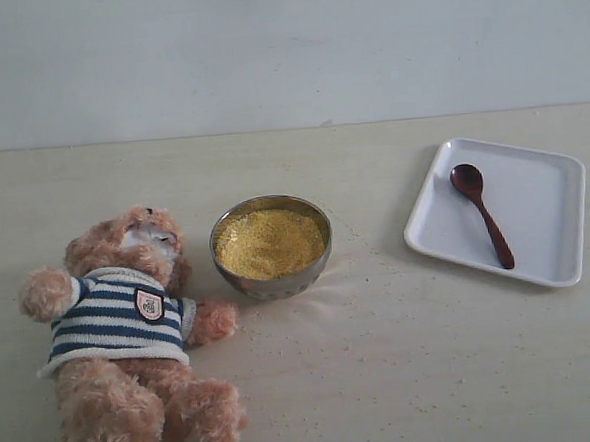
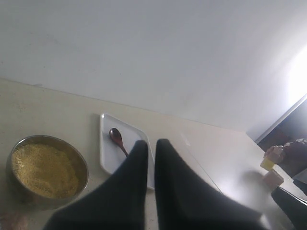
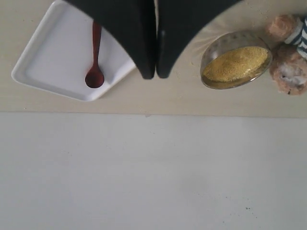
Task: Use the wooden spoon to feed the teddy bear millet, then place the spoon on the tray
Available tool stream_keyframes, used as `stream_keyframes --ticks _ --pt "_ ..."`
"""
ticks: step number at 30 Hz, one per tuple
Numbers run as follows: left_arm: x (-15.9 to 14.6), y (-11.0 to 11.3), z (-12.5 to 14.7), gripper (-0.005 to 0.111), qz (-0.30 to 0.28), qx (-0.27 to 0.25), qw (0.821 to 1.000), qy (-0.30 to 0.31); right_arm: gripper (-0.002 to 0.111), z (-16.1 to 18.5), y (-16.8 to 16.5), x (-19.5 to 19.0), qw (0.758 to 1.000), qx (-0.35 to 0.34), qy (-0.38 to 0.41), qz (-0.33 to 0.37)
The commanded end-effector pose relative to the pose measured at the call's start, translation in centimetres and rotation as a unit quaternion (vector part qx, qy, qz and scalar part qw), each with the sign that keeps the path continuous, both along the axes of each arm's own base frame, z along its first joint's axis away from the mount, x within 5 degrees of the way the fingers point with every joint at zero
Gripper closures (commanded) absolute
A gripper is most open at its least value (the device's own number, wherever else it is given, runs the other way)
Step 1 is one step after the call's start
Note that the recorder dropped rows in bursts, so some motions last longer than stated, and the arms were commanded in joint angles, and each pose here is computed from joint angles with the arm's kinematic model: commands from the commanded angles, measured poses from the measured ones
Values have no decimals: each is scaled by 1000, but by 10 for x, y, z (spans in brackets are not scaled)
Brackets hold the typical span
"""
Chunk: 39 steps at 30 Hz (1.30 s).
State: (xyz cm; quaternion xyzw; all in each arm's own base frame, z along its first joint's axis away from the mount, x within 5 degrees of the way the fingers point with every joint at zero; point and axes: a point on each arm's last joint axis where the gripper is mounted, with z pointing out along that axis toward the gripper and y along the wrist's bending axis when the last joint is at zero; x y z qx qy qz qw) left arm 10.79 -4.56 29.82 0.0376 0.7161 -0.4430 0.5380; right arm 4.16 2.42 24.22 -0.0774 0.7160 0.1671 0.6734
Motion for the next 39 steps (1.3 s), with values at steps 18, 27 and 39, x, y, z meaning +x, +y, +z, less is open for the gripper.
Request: stream_keyframes --ticks 18,27,39 --pt "-1 0 1 101 -1 -7 1000 -4 108 -36 -9 11 998 -21 7 -57" --pt "-1 0 1 101 -1 -7 1000 -4 108 -39 -11 13 996 -38 -16 -73" --pt "-1 0 1 101 -1 -7 1000 -4 108 -38 -13 14 996 -25 -21 -81"
